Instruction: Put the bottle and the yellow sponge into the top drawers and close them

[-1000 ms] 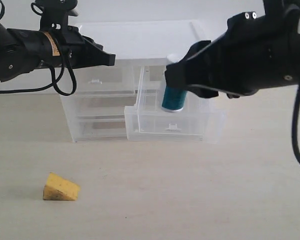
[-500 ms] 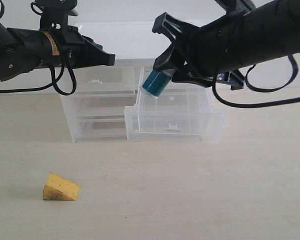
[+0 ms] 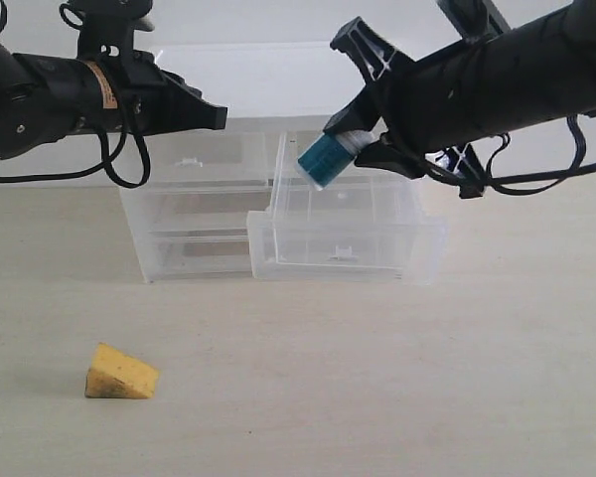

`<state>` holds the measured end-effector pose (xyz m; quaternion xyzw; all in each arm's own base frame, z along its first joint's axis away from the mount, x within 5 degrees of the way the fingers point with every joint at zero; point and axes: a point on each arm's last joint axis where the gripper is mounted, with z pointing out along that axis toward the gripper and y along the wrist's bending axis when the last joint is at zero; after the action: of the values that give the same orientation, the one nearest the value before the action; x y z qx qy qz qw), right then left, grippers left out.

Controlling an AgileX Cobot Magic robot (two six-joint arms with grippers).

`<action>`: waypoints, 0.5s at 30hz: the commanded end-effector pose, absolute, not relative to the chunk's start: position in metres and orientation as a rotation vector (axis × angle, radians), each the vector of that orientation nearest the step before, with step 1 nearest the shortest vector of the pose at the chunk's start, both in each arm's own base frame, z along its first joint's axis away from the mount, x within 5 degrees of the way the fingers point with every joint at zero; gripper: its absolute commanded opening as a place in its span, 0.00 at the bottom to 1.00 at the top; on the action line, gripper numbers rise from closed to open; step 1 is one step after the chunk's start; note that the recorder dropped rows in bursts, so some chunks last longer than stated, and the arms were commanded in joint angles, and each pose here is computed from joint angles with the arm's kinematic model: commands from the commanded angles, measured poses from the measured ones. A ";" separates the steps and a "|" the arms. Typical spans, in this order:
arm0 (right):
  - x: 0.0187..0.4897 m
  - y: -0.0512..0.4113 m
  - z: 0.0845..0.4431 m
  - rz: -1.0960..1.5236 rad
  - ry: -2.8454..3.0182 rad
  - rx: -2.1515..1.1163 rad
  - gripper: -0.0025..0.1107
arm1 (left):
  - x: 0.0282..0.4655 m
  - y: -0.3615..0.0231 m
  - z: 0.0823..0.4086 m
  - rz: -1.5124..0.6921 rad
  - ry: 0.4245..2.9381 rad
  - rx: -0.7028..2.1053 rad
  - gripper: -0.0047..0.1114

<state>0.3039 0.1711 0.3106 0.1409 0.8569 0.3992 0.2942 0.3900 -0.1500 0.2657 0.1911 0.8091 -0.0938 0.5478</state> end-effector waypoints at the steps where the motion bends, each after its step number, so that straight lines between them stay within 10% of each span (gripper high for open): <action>1: 0.307 0.165 0.313 1.055 2.275 0.393 0.34 | 0.388 -0.143 0.247 -0.144 2.048 0.440 0.08; 10: 0.310 0.165 0.303 0.996 2.321 0.353 0.62 | 0.388 -0.143 0.246 -0.140 2.056 0.435 0.08; 15: 0.305 0.157 0.326 0.793 2.210 -0.004 0.61 | 0.388 -0.143 0.246 -0.140 2.056 0.435 0.08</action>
<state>0.3084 0.1621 0.3084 0.0612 0.8770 0.3357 0.3383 0.3901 -0.1496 0.2660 0.1902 0.8106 -0.0915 0.5462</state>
